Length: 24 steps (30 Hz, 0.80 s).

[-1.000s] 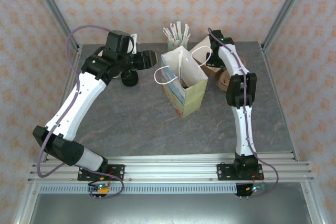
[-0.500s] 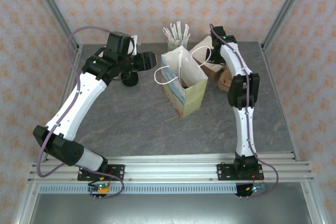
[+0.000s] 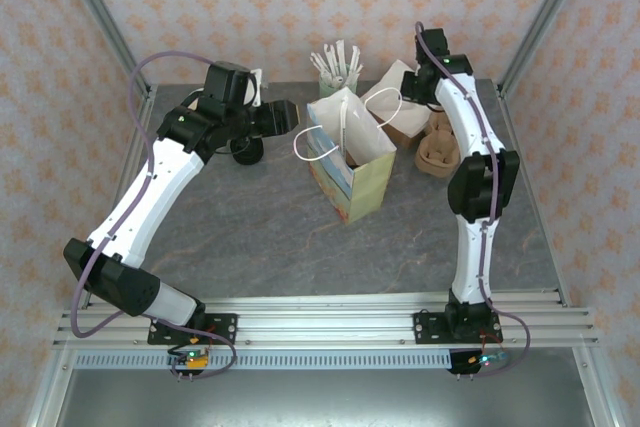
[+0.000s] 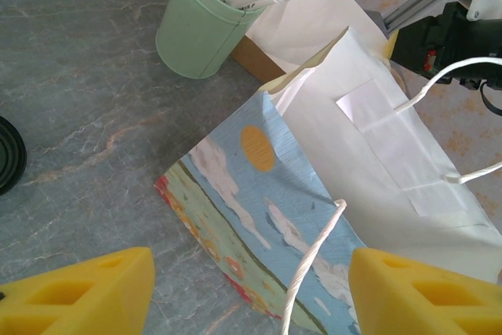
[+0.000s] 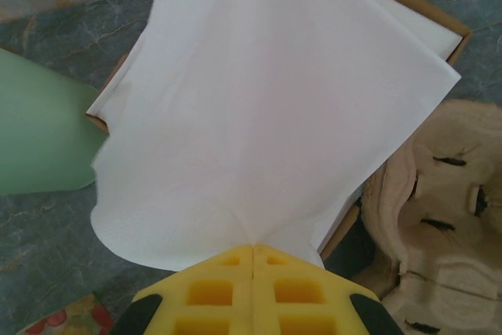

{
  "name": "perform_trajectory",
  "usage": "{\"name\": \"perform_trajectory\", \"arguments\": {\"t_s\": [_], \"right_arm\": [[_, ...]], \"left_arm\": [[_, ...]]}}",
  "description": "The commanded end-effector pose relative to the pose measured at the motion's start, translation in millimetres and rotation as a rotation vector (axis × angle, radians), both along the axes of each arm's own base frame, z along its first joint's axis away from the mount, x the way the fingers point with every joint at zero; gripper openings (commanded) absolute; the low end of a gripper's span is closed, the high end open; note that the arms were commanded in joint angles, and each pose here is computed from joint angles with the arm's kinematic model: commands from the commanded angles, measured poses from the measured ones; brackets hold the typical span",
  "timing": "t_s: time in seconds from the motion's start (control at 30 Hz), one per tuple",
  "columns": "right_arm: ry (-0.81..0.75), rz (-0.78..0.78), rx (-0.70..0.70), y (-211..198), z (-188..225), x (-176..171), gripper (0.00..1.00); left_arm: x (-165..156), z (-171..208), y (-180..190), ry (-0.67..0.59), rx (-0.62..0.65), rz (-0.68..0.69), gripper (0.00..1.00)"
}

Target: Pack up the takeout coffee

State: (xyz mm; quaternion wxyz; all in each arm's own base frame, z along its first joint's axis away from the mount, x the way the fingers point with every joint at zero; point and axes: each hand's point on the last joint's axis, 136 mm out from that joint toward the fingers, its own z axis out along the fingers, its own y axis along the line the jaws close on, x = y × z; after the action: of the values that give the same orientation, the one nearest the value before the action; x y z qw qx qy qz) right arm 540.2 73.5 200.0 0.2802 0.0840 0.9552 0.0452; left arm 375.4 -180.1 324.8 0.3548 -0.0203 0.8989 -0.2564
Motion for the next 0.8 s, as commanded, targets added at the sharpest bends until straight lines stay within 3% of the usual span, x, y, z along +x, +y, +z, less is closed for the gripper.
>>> {"name": "perform_trajectory", "arguments": {"t_s": [0.0, 0.2, 0.57, 0.77], "right_arm": [[0.073, 0.004, 0.035, 6, -18, -15, 0.0], [0.157, 0.017, 0.074, 14, -58, -22, 0.01], [0.177, 0.029, 0.012, 4, -56, -32, 0.28], [0.197, 0.014, -0.02, -3, -63, -39, 0.33]], "left_arm": [[-6, 7, 3, -0.031, 0.014, -0.009, 0.67], [-5, 5, 2, -0.027, 0.011, -0.011, 0.67], [-5, 3, 1, -0.022, 0.01, -0.01, 0.67], [-5, 1, 0, -0.017, 0.008, -0.014, 0.67]]}}
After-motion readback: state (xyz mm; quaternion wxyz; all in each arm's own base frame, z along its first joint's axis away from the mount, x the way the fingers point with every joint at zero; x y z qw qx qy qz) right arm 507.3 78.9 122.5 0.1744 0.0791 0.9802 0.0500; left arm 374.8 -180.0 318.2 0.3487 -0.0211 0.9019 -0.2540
